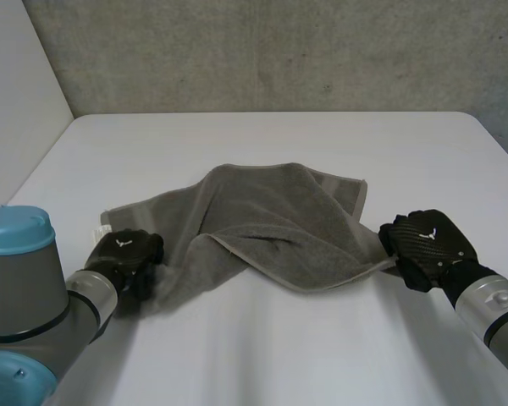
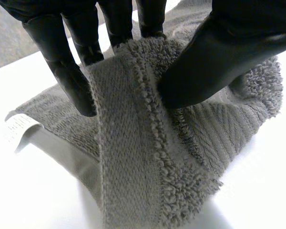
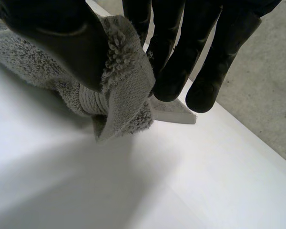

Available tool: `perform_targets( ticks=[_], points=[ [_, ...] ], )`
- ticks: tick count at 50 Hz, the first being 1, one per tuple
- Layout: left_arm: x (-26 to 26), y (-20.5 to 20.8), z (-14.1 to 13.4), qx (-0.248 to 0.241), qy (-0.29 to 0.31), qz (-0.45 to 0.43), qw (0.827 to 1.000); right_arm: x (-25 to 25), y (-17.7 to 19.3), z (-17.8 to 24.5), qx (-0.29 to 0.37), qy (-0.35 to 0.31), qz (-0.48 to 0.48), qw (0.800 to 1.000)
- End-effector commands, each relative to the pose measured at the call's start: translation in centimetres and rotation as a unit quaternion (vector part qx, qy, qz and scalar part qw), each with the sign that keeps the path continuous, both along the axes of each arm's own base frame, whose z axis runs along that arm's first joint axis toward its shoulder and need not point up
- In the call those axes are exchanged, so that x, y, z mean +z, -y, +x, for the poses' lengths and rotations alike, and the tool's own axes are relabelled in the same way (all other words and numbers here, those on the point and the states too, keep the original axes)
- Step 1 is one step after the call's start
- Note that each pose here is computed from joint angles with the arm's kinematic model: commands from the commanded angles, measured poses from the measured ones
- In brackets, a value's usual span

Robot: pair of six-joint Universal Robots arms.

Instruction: Fold the towel.

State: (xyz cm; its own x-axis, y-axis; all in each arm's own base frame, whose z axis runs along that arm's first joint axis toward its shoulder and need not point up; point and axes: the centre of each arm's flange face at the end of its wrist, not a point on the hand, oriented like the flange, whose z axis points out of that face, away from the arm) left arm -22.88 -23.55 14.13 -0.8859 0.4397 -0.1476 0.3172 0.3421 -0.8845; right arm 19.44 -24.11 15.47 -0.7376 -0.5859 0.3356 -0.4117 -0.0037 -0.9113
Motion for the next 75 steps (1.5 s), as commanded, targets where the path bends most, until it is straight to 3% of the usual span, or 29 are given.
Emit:
perform_targets(
  ticks=[1, 6, 10, 11, 13, 17, 22, 27, 32, 41, 43, 46, 48, 49, 51, 52, 53, 54, 56, 57, 59, 61, 65, 67, 68, 70, 71, 73, 75],
  points=[
    [3.9, 0.4, 0.1, 0.005, -0.026, -0.066, 0.997, 3.5, 0.1, -0.2, -0.005, 0.005, -0.05, 0.999],
    [10.6, 0.2, 0.6, 0.019, -0.075, -0.167, 0.983, 10.7, -0.7, -0.4, -0.01, 0.016, -0.126, 0.992],
    [17.0, -1.1, 1.3, 0.03, -0.148, -0.253, 0.955, 18.0, -0.9, -1.7, -0.035, 0.024, -0.185, 0.982],
    [17.1, -1.1, 1.3, 0.03, -0.149, -0.253, 0.955, 18.0, -0.9, -1.7, -0.035, 0.024, -0.185, 0.982],
    [19.9, -2.1, 1.9, 0.032, -0.185, -0.288, 0.939, 21.3, -0.6, -3.0, -0.057, 0.029, -0.194, 0.979],
    [21.3, -2.7, 2.1, 0.031, -0.198, -0.306, 0.931, 22.9, -0.1, -3.9, -0.074, 0.024, -0.183, 0.98],
    [21.2, -2.2, 2.3, 0.037, -0.191, -0.3, 0.934, 21.9, 2.2, -4.0, -0.073, 0.002, -0.121, 0.99],
    [17.4, 0.8, 2.0, 0.053, -0.155, -0.229, 0.96, 18.4, 3.6, -2.0, -0.031, -0.065, -0.049, 0.996],
    [11.8, 4.3, 1.0, 0.05, -0.073, -0.145, 0.985, 12.1, 6.3, 0.4, -0.033, -0.166, 0.022, 0.985],
    [9.5, 8.6, -0.4, 0.038, 0.051, -0.159, 0.985, 6.7, 8.6, 3.2, -0.027, -0.283, 0.028, 0.958],
    [10.0, 10.8, -1.2, 0.036, 0.086, -0.193, 0.977, 5.7, 9.9, 4.7, -0.018, -0.313, -0.003, 0.95],
    [12.4, 12.7, -2.6, 0.035, 0.087, -0.249, 0.964, 6.4, 11.0, 5.8, -0.029, -0.317, -0.043, 0.947],
    [14.4, 13.5, -3.1, 0.041, 0.071, -0.283, 0.956, 10.7, 14.0, 7.4, -0.092, -0.289, -0.16, 0.94],
    [14.4, 13.5, -3.1, 0.041, 0.071, -0.283, 0.956, 10.7, 14.0, 7.4, -0.093, -0.288, -0.16, 0.939],
    [19.9, 14.8, -3.5, 0.068, 0.015, -0.371, 0.926, 17.6, 15.7, 8.9, -0.148, -0.202, -0.305, 0.919],
    [19.9, 14.8, -3.5, 0.068, 0.014, -0.371, 0.926, 17.6, 15.7, 8.9, -0.148, -0.202, -0.305, 0.919],
    [22.7, 15.0, -3.5, 0.081, -0.025, -0.416, 0.905, 19.8, 16.0, 9.3, -0.165, -0.164, -0.358, 0.905],
    [22.8, 15.0, -3.5, 0.081, -0.026, -0.417, 0.905, 19.8, 16.0, 9.3, -0.165, -0.164, -0.358, 0.904],
    [26.7, 14.8, -3.3, 0.093, -0.104, -0.477, 0.868, 24.1, 14.8, 9.9, -0.178, -0.086, -0.438, 0.877],
    [26.7, 14.8, -3.3, 0.093, -0.104, -0.478, 0.867, 24.2, 14.8, 9.9, -0.178, -0.086, -0.438, 0.877],
    [28.8, 14.0, -3.0, 0.092, -0.165, -0.5, 0.845, 27.6, 12.9, 9.1, -0.182, -0.035, -0.48, 0.858],
    [28.8, 14.0, -3.0, 0.09, -0.181, -0.498, 0.844, 27.8, 12.2, 8.9, -0.173, -0.03, -0.48, 0.86],
    [26.8, 14.1, -3.0, 0.087, -0.193, -0.465, 0.86, 25.7, 11.9, 9.3, -0.144, -0.043, -0.455, 0.878],
    [23.3, 14.3, -2.8, 0.09, -0.183, -0.418, 0.885, 22.3, 12.0, 9.6, -0.118, -0.069, -0.412, 0.901],
    [23.3, 14.3, -2.8, 0.09, -0.183, -0.418, 0.886, 22.3, 12.0, 9.6, -0.118, -0.069, -0.412, 0.901],
    [18.7, 14.2, -2.6, 0.09, -0.16, -0.36, 0.915, 18.1, 11.5, 9.4, -0.094, -0.106, -0.348, 0.927],
    [18.7, 14.2, -2.6, 0.09, -0.16, -0.359, 0.915, 18.1, 11.5, 9.4, -0.094, -0.106, -0.347, 0.927],
    [14.1, 13.2, -2.2, 0.092, -0.133, -0.3, 0.94, 15.9, 11.1, 9.2, -0.082, -0.125, -0.311, 0.939],
    [12.1, 12.4, -1.9, 0.092, -0.12, -0.272, 0.95, 11.4, 9.8, 8.8, -0.051, -0.157, -0.239, 0.957]
  ],
)
